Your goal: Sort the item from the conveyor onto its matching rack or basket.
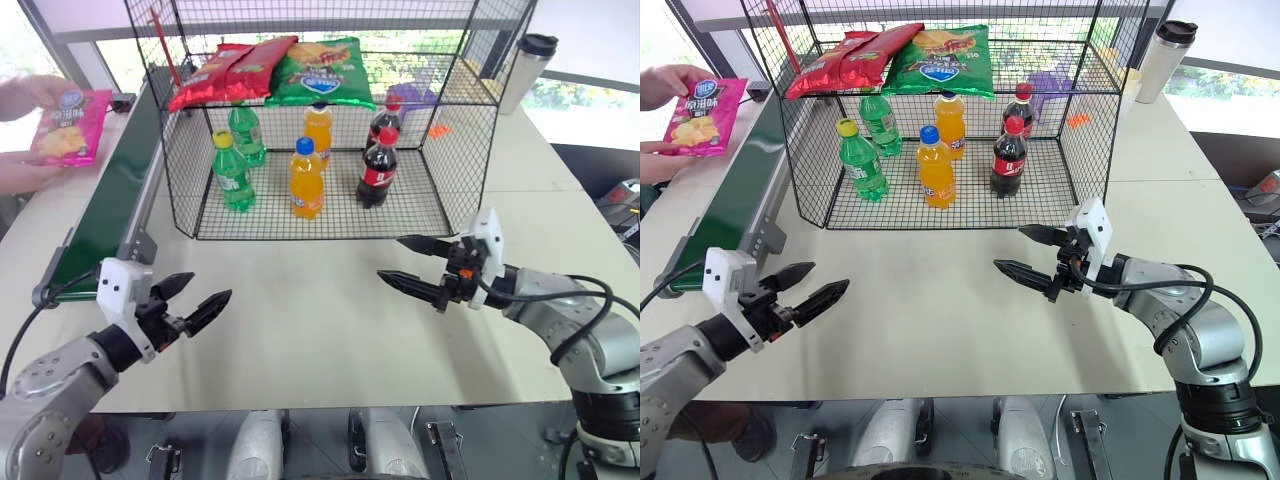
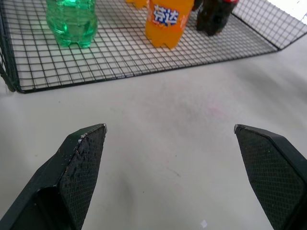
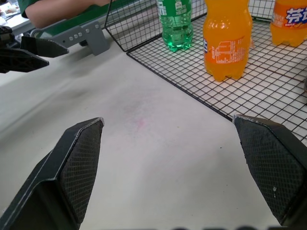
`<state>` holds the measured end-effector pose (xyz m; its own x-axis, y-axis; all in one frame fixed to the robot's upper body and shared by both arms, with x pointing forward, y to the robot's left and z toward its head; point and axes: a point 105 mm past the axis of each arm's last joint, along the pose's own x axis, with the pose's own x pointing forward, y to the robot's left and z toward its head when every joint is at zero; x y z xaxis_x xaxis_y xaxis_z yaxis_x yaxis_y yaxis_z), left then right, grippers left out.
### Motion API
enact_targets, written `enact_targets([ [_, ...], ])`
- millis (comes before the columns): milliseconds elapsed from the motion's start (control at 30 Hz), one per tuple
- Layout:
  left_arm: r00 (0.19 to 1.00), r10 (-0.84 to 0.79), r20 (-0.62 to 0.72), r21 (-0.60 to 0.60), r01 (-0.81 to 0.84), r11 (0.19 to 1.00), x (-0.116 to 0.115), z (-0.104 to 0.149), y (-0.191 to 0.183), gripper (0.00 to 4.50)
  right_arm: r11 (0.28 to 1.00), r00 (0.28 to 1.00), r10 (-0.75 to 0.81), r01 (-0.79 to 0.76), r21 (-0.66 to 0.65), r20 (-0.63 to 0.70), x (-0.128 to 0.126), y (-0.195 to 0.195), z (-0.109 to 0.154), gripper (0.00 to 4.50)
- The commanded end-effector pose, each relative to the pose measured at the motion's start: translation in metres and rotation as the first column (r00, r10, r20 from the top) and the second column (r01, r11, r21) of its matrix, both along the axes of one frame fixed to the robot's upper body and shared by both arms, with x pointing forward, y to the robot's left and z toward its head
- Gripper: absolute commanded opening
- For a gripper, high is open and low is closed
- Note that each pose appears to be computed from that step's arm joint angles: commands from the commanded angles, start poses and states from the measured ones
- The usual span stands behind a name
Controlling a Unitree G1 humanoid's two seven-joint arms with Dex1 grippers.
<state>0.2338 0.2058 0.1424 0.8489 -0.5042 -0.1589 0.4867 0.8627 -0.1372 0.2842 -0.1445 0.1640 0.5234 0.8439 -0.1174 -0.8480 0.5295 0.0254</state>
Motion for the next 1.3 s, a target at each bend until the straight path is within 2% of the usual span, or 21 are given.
enact_targets([
  [33, 0.999, -0.031, 0.039, 0.009, 0.031, 0.999, -0.002, 0.008, -0.006, 4.45, 1.000, 0.999, 0.014, -0.015, 0.003, 0.051, 0.003, 0.003, 0.010, 4.50],
  [133, 0.997, -0.003, 0.074, 0.033, 0.001, 0.999, 0.003, 0.012, -0.003, 4.45, 1.000, 0.998, 0.016, -0.016, -0.001, 0.054, 0.004, 0.002, 0.010, 4.50],
  [667, 0.997, -0.007, 0.081, -0.024, 0.009, 1.000, 0.005, 0.015, -0.011, 4.45, 1.000, 0.998, 0.018, -0.018, -0.010, 0.063, 0.010, 0.003, 0.012, 4.50],
  [1300, 0.995, -0.032, 0.095, 0.026, 0.030, 0.999, 0.016, 0.014, -0.017, 4.45, 1.000, 0.997, 0.011, -0.011, -0.002, 0.070, 0.012, 0.008, 0.009, 4.50],
])
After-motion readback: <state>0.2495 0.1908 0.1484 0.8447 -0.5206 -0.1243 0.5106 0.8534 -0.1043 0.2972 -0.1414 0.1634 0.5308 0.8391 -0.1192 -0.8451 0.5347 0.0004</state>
